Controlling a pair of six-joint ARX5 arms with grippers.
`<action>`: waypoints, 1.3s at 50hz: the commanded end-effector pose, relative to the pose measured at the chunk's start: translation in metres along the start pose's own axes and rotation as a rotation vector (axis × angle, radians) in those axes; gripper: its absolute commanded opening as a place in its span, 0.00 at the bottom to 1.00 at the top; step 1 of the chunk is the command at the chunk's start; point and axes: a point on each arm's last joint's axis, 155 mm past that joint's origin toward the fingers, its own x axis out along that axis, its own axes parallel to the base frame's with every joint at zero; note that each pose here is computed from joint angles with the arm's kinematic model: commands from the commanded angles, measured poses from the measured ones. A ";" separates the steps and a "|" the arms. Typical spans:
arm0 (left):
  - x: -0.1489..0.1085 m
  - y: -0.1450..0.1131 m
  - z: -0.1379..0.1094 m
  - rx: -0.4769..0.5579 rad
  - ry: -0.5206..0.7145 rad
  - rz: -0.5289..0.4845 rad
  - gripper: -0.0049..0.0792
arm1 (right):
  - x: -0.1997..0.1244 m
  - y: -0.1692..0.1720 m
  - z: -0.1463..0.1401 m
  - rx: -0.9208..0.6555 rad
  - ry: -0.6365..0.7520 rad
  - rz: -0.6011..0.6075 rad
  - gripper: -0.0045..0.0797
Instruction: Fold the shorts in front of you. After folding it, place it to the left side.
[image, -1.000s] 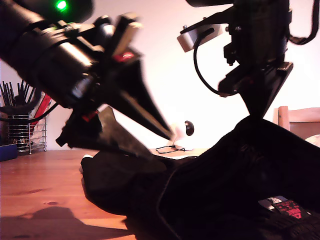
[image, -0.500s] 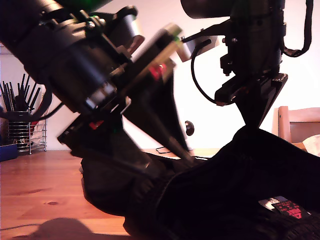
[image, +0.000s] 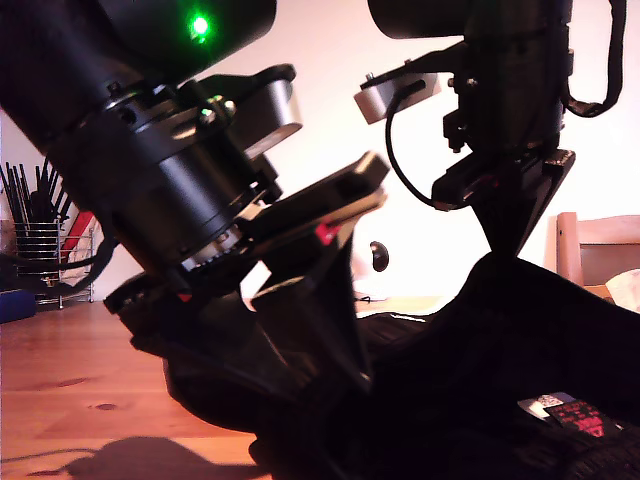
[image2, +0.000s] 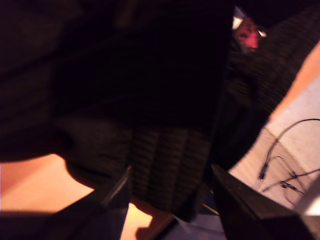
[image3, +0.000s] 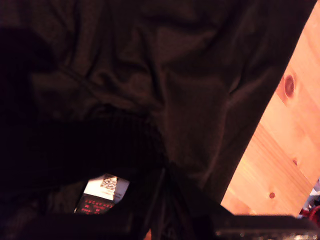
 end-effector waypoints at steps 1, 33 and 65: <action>0.003 -0.005 -0.009 0.005 0.019 -0.010 0.59 | 0.003 -0.001 0.001 0.009 0.000 0.007 0.04; 0.011 0.022 -0.045 0.148 0.151 0.114 0.03 | 0.003 0.005 -0.006 0.002 0.025 0.045 0.04; -0.004 0.095 -0.029 0.253 0.198 0.306 0.03 | 0.003 0.007 -0.010 -0.005 0.038 0.053 0.04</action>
